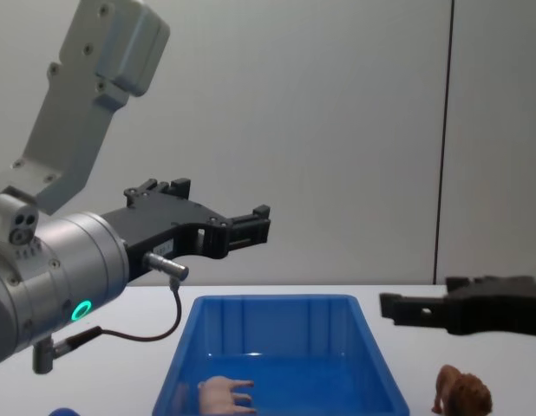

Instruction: Pick up the two dolls from the table and place them into the box.

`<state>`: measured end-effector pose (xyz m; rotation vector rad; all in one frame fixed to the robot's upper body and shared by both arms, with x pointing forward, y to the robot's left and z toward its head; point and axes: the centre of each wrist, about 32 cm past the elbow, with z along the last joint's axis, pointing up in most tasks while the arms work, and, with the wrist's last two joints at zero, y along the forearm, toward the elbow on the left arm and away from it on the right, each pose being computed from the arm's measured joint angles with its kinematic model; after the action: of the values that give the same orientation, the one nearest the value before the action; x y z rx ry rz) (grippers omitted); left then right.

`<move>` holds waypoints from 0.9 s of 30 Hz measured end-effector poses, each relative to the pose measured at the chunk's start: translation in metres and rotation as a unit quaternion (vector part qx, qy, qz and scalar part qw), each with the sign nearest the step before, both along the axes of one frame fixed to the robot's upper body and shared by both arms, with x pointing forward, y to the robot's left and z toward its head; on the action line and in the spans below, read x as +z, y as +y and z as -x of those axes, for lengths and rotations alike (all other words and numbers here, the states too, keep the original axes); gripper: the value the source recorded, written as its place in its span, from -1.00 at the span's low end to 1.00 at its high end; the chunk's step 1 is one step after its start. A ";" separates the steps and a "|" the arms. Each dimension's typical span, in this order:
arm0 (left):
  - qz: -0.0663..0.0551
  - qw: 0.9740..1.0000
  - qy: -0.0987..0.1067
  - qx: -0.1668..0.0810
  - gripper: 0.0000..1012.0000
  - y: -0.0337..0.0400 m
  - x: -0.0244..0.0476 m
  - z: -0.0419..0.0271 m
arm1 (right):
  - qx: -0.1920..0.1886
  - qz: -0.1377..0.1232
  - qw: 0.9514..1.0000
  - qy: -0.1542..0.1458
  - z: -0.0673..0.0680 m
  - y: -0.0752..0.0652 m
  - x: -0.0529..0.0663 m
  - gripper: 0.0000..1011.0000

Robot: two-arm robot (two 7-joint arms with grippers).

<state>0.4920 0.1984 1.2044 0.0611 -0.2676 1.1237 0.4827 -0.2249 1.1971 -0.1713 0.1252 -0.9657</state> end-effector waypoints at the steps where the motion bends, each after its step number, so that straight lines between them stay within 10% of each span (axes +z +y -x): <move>1: 0.000 1.000 0.000 0.000 0.98 0.0000 0.0000 0.0000 | -0.003 0.000 1.000 0.001 0.001 -0.001 -0.001 0.98; 27: 0.000 1.000 0.000 0.000 0.98 0.0000 0.0000 0.0000 | -0.034 0.025 0.996 0.075 0.021 -0.016 -0.033 0.98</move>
<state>0.4920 0.1984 1.2044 0.0611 -0.2675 1.1237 0.4613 -0.2409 1.1640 -0.2876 0.2465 -1.0235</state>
